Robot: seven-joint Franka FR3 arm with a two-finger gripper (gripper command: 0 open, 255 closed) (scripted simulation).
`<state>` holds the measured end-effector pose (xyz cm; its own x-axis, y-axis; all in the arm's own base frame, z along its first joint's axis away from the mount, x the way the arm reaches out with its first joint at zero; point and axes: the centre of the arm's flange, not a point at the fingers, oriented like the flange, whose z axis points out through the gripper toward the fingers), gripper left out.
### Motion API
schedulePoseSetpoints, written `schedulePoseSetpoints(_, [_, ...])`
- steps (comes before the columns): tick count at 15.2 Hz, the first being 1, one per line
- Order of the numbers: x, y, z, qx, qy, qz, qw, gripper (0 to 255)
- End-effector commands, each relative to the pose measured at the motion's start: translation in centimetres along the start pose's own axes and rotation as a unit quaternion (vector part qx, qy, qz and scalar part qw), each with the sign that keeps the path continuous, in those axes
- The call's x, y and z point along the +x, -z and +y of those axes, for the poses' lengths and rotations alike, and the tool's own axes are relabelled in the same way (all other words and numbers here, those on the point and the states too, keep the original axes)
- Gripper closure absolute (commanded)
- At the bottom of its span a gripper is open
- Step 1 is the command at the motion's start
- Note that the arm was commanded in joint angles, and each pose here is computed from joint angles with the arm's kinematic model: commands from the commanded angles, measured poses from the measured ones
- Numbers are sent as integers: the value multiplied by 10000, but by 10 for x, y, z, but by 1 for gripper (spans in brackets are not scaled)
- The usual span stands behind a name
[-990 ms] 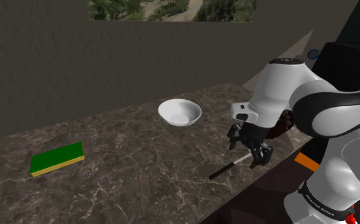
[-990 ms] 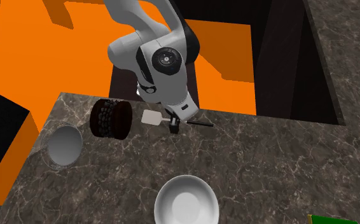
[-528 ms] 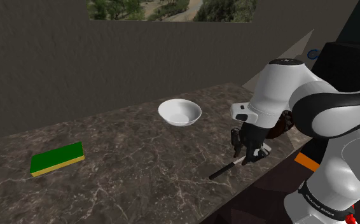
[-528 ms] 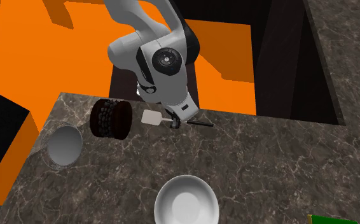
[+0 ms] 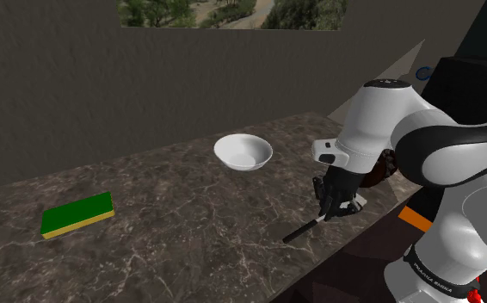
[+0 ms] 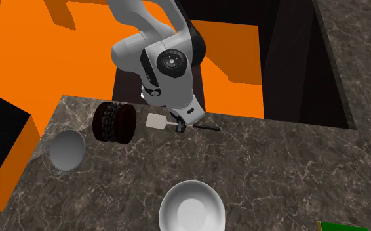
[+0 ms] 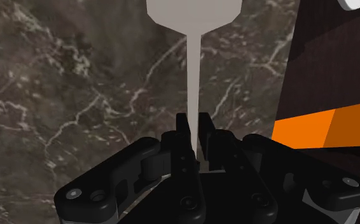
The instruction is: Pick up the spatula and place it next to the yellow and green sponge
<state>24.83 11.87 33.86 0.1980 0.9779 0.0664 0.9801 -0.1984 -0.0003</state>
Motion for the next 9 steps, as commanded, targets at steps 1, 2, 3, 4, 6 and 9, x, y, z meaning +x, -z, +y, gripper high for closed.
schedulePoseSetpoints(1, [0, 5, 0, 1, 0, -1, 10000, 255])
schedulePoseSetpoints(2, [1, 10, 0, 1, 0, -1, 10000, 255])
schedulePoseSetpoints(3, [1, 16, 0, 1, 0, -1, 10000, 255])
schedulePoseSetpoints(4, [1, 21, 0, 1, 0, -1, 10000, 255])
schedulePoseSetpoints(6, [2, 32, 0, 1, 0, -1, 10000, 255])
schedulePoseSetpoints(9, [3, 47, 0, 1, 0, -1, 10000, 255])
